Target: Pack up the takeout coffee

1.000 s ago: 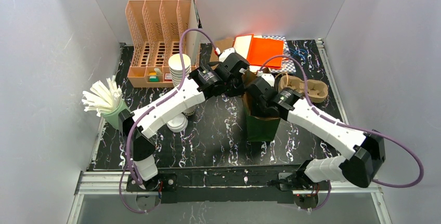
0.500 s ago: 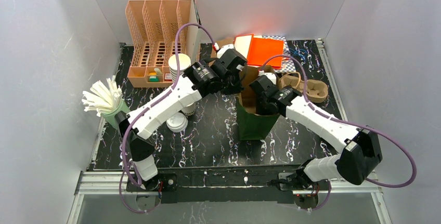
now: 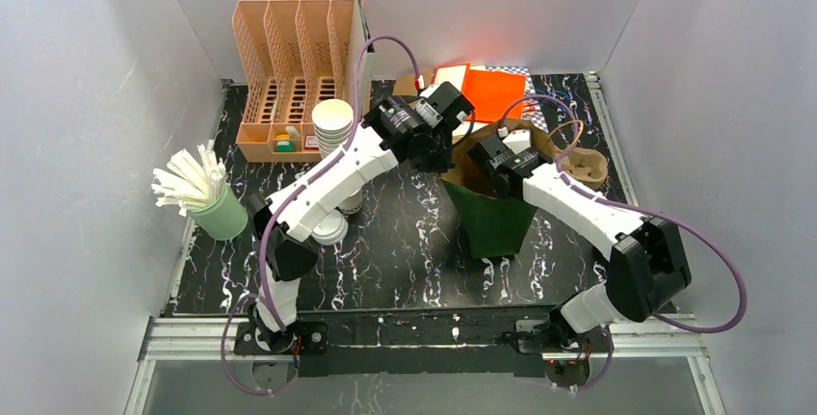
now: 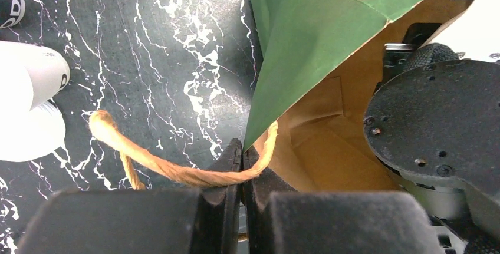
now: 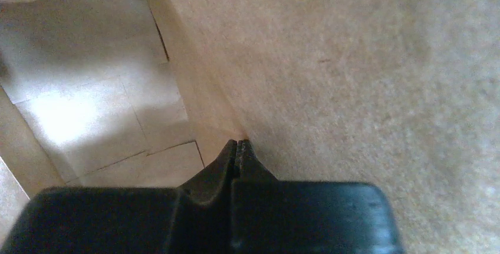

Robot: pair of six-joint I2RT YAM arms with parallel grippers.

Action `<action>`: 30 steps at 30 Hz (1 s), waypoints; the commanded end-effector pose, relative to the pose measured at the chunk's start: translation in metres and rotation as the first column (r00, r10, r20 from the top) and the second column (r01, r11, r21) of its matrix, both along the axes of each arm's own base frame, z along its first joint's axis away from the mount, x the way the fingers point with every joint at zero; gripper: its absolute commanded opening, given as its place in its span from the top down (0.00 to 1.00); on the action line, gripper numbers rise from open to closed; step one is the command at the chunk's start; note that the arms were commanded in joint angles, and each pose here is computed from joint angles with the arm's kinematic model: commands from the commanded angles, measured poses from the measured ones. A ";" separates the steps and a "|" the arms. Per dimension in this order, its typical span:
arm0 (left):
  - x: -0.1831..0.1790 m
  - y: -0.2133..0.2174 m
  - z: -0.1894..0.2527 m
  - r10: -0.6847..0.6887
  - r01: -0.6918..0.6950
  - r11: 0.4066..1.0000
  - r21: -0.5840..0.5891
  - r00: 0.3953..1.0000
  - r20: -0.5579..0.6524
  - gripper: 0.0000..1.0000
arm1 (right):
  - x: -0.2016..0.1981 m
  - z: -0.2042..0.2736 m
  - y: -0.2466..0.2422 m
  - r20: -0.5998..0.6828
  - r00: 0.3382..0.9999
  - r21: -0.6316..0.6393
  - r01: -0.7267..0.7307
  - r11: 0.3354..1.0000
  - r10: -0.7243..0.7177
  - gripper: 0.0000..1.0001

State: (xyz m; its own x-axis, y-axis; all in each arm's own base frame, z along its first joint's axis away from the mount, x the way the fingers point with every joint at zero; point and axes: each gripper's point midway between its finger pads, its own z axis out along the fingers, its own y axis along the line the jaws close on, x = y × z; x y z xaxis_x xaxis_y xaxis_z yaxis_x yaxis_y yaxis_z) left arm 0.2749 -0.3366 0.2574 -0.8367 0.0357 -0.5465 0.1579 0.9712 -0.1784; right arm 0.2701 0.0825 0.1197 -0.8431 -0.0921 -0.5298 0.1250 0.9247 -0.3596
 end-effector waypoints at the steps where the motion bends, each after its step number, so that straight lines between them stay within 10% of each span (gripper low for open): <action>1: -0.007 0.033 0.016 0.005 -0.005 0.998 0.061 1.000 -0.003 1.00 | 0.010 0.027 -0.015 0.062 0.998 -0.044 0.029 0.999 -0.026 0.99; 6: -0.008 0.015 0.015 -0.011 0.011 1.000 -0.021 1.000 -0.020 1.00 | -0.002 0.010 0.079 -0.012 0.957 0.419 -0.258 0.871 0.290 0.99; 11: -0.010 0.002 0.013 -0.016 0.013 0.996 -0.089 0.999 -0.038 1.00 | -0.022 -0.001 0.121 -0.071 0.926 0.622 -0.249 0.742 0.371 0.99; 19: -0.004 0.000 0.022 -0.004 0.003 0.993 -0.116 1.000 -0.013 1.00 | 0.005 0.089 0.143 0.139 0.868 0.618 -0.452 0.643 0.477 0.98; 30: 0.018 0.018 0.031 0.041 -0.038 0.993 -0.112 0.999 0.027 1.00 | -0.001 0.251 0.163 0.436 0.742 0.608 -0.660 0.441 0.509 0.68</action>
